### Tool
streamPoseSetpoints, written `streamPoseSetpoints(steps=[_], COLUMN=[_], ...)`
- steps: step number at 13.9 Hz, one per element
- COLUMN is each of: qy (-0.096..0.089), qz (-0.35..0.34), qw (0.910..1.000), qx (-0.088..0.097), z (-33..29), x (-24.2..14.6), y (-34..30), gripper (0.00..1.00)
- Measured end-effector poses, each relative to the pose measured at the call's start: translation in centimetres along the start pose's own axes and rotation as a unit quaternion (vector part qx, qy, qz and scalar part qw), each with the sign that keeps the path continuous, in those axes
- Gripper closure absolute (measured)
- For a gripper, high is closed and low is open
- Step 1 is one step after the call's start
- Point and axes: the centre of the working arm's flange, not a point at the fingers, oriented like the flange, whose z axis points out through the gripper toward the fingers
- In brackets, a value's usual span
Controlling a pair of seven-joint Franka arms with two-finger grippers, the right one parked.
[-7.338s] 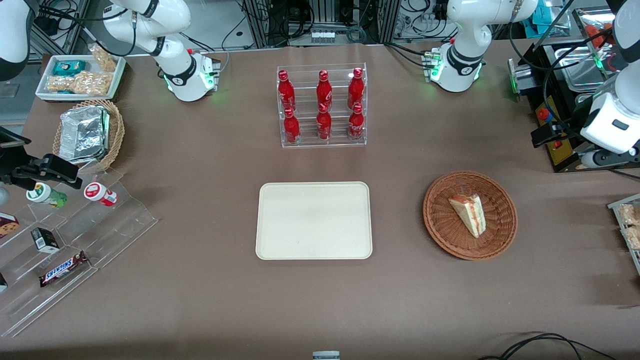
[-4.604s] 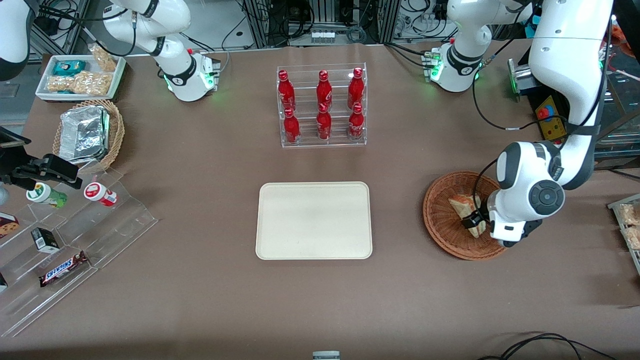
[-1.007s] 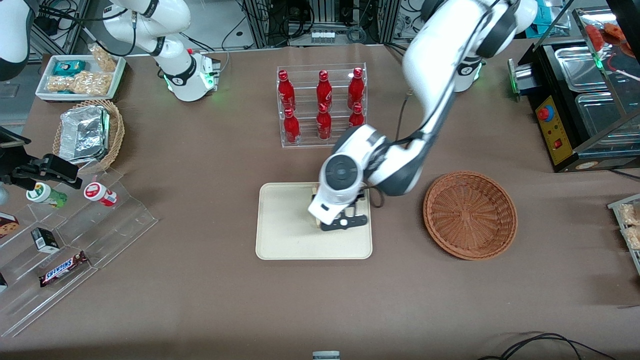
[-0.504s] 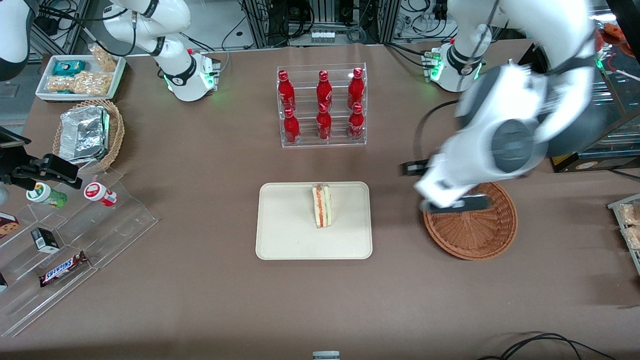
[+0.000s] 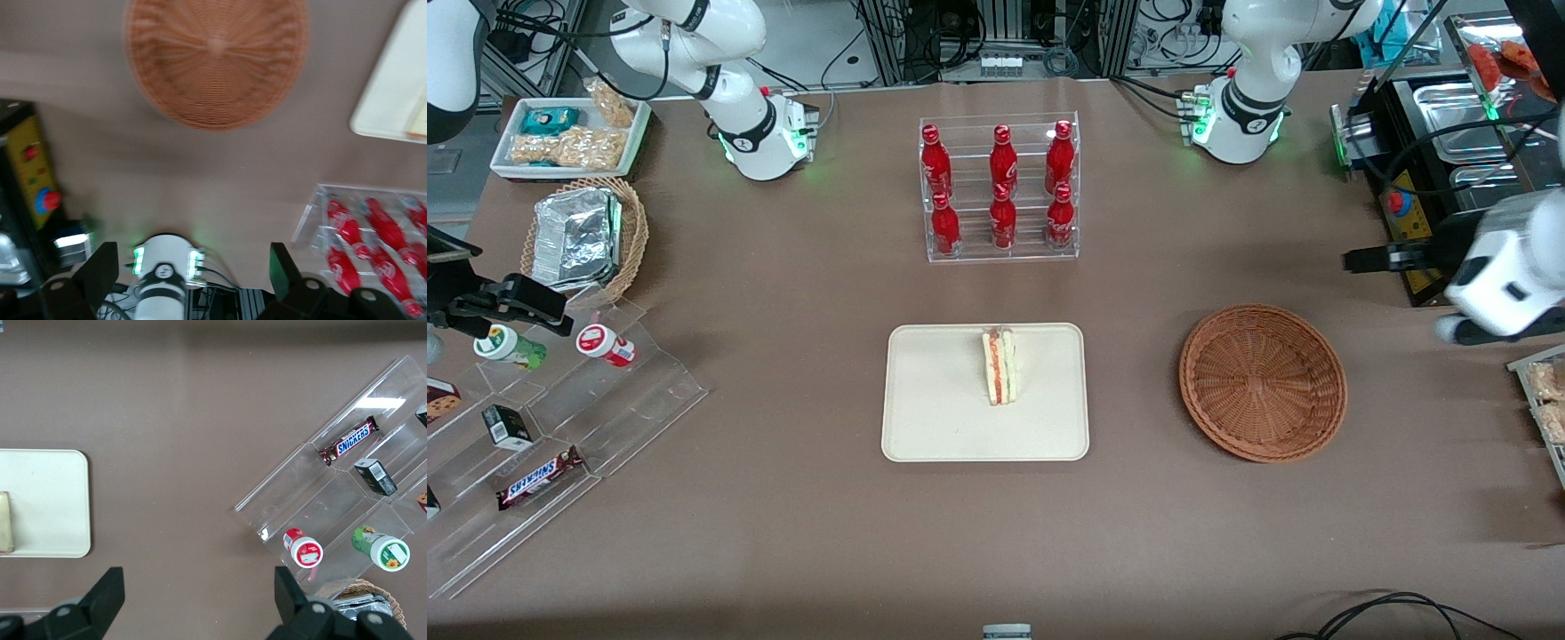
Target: Place sandwich from basket to tray
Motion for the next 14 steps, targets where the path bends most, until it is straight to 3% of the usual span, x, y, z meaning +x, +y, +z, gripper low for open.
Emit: streamPoseSetpoints(steps=[2, 4, 12, 14], qy=[-0.004, 0.002, 0.069, 0.098], qz=[-0.011, -0.015, -0.012, -0.002], qw=[0.9996, 0.9993, 0.9971, 0.9950], qx=[0.028, 0.034, 0.030, 0.020], z=[0.9, 2.1, 1.5, 0.4], x=[0.0, 0.0, -4.2, -4.8], y=[-0.2, -0.2, 0.0, 1.1], gripper=[0.00, 0.00, 0.00, 0.00])
